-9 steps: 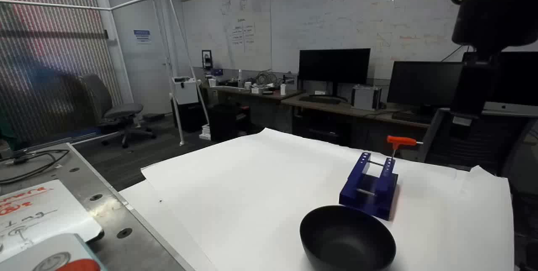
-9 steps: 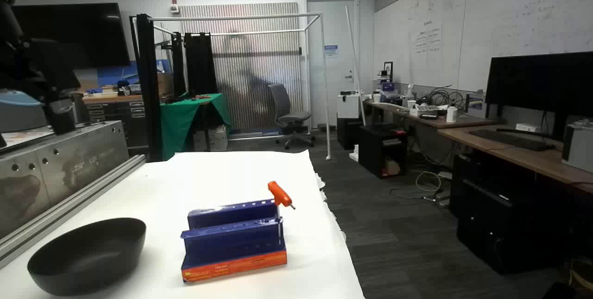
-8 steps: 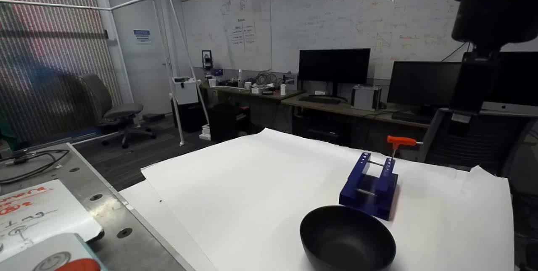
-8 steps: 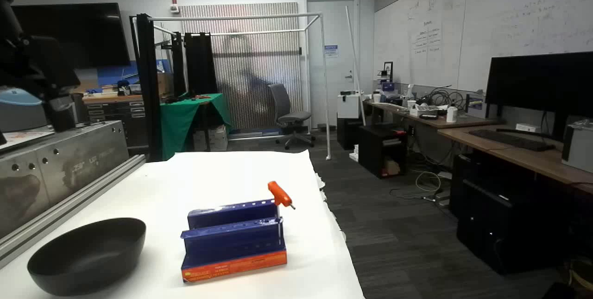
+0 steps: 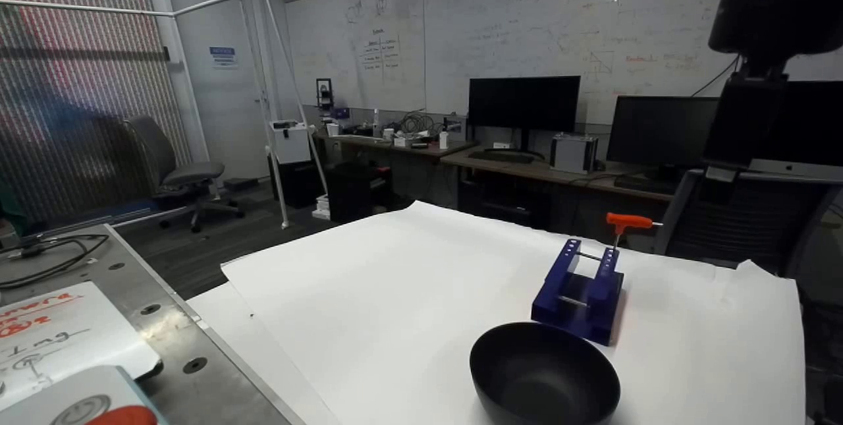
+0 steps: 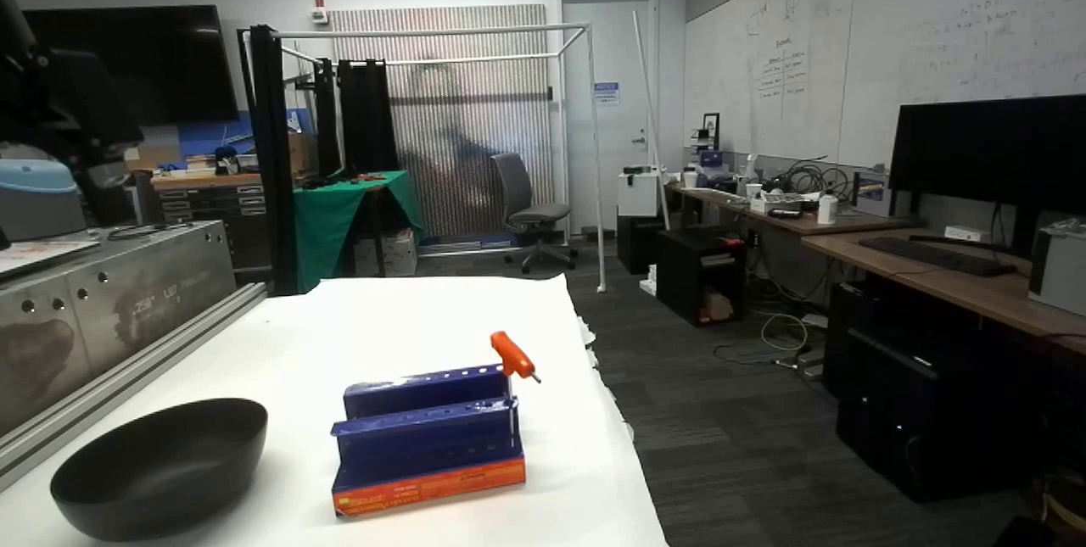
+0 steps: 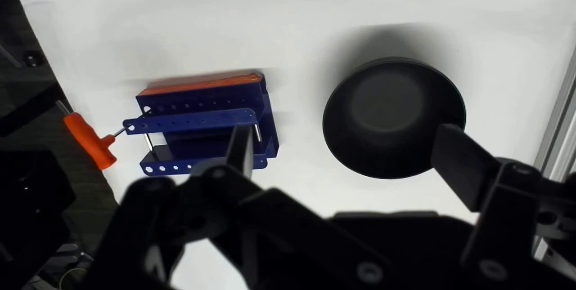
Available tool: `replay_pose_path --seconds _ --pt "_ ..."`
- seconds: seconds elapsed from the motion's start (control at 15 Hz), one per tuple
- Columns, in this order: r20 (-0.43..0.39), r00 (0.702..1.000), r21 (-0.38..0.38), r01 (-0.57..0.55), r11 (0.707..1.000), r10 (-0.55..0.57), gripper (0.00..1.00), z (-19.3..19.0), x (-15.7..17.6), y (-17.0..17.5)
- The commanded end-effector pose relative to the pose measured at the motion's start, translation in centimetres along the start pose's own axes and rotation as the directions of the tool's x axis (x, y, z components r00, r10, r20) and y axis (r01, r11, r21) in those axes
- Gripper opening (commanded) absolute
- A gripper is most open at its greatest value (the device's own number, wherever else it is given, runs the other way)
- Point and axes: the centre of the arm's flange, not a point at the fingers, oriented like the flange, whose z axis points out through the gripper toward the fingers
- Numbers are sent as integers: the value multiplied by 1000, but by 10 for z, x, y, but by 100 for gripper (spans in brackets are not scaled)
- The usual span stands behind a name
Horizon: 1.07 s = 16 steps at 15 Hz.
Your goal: Put the orange object into the black bowl.
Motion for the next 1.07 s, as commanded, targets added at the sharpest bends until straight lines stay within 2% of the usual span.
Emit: replay_pose_path --seconds 0.0,0.2,0.33,0.47,0.67,0.73,1.0 --pt "0 1000 0 0 1000 0 100 0 0 0" --pt "2 1000 -20 -11 1000 11 100 2 7 0" --pt "-10 995 -13 -104 994 104 100 6 37 15" --pt "-3 980 -4 -197 980 197 100 9 63 41" --pt "40 933 9 -358 934 357 100 20 106 100" --pt "60 925 23 -376 926 375 100 25 117 120" --pt "118 940 71 -329 942 320 100 57 155 193"
